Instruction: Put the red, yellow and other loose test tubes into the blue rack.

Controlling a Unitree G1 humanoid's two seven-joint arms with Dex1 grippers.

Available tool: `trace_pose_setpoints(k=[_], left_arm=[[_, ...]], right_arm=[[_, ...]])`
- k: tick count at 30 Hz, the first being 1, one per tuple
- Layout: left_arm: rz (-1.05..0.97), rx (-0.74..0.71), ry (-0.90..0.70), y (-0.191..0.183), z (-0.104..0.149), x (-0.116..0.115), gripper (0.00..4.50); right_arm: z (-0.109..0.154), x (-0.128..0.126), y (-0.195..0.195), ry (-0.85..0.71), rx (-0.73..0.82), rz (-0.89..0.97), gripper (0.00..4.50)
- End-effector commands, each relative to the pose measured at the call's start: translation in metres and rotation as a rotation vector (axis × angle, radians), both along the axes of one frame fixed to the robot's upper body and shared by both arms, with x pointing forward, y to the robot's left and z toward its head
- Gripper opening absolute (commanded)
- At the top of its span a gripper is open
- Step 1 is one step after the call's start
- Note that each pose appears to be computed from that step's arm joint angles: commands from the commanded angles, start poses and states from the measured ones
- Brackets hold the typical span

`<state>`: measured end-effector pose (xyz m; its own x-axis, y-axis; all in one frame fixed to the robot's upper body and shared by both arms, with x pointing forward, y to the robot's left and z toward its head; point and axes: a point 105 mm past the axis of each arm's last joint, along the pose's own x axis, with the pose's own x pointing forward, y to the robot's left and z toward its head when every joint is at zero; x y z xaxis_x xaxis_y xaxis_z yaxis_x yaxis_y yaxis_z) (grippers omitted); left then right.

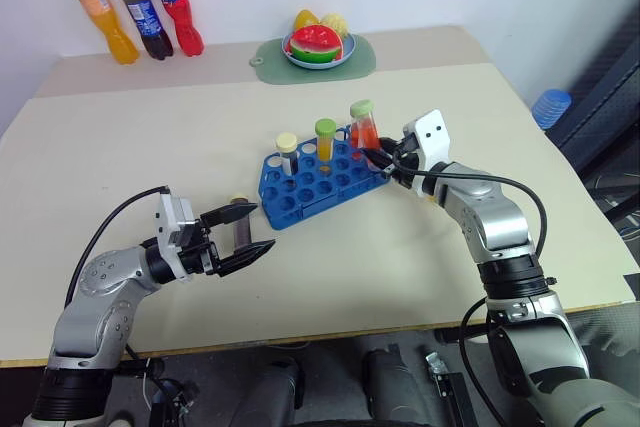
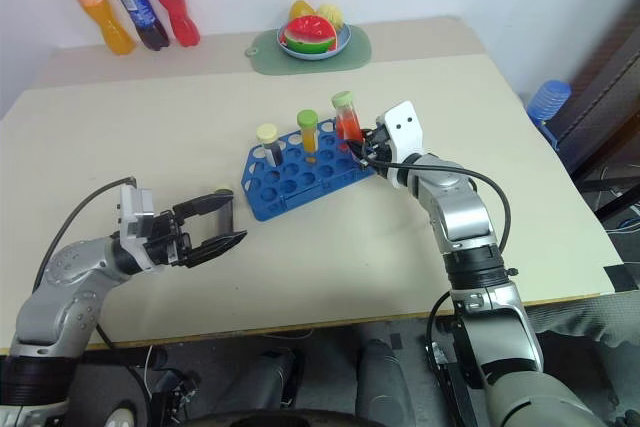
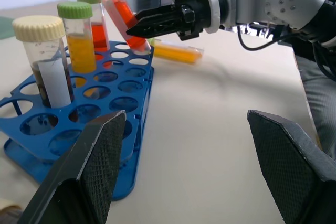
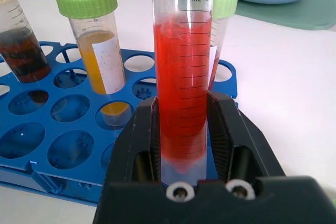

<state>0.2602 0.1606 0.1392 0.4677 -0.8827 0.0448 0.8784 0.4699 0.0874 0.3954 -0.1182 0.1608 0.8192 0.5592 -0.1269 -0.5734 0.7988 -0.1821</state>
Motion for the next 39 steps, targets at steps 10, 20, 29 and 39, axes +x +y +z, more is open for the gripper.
trace_pose_setpoints(k=[10,20,29,39], left_arm=[[0.008,0.001,-0.045,0.002,0.011,-0.002,3.83],[-0.010,-0.012,-0.046,-0.002,0.013,0.006,3.83],[-0.023,-0.015,-0.050,-0.003,0.016,0.012,3.83],[-0.017,-0.013,-0.052,-0.002,0.018,0.011,3.83]], right_arm=[[0.006,-0.014,-0.013,-0.129,0.142,-0.126,0.79],[-0.017,-0.032,-0.012,-0.273,0.145,-0.242,0.79],[-0.021,-0.025,-0.021,-0.362,0.144,-0.338,0.79],[-0.035,-0.031,-0.004,-0.351,0.186,-0.299,2.74]])
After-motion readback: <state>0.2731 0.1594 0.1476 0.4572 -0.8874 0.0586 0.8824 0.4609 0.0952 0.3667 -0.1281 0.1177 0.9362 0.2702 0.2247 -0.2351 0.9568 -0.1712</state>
